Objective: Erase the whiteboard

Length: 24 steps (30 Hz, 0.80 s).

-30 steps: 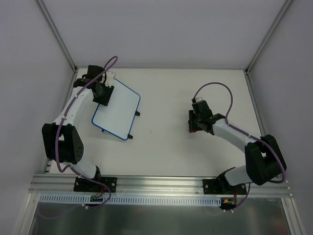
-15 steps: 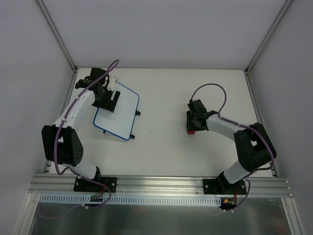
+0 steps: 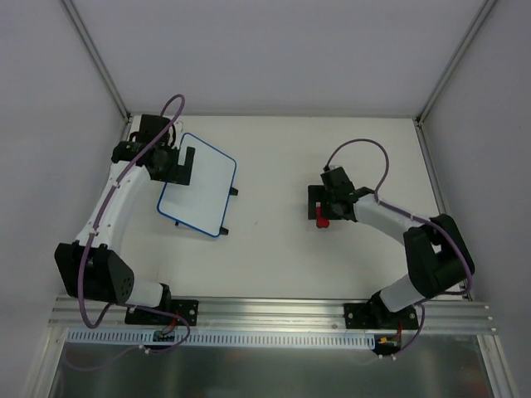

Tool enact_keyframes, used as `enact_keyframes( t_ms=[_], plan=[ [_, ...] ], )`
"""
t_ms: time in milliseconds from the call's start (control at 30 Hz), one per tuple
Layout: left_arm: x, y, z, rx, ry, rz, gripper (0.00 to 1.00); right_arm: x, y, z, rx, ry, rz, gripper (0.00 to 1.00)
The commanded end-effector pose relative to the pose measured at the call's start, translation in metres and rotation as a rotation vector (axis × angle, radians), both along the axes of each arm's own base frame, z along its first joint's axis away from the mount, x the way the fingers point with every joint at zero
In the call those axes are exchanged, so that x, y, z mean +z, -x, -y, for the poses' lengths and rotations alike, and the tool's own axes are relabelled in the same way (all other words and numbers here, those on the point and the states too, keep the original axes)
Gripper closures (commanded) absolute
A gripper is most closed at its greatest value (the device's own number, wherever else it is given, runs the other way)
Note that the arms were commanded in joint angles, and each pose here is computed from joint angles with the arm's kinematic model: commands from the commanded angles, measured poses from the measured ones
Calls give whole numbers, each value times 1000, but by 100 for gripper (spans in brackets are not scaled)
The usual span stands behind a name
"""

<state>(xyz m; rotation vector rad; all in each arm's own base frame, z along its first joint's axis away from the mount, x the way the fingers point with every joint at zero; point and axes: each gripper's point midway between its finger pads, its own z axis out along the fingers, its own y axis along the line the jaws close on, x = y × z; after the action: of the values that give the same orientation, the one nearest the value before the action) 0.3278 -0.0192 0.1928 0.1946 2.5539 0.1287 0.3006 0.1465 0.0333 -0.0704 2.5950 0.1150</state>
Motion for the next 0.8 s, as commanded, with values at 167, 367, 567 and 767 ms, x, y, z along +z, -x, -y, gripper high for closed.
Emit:
enact_keyframes(
  t_ms=[167, 367, 567, 767],
  plan=[
    [108, 53, -7, 169, 151, 383, 1, 164, -5, 32, 3, 2, 399, 1],
    [152, 120, -12, 166, 240, 627, 1, 287, 23, 85, -52, 100, 693, 1],
    [191, 178, -17, 139, 301, 852, 1, 371, 73, 133, -116, 139, 951, 1],
    [226, 218, -29, 142, 293, 1022, 1, 422, 113, 161, -147, 153, 1108, 1]
  ],
)
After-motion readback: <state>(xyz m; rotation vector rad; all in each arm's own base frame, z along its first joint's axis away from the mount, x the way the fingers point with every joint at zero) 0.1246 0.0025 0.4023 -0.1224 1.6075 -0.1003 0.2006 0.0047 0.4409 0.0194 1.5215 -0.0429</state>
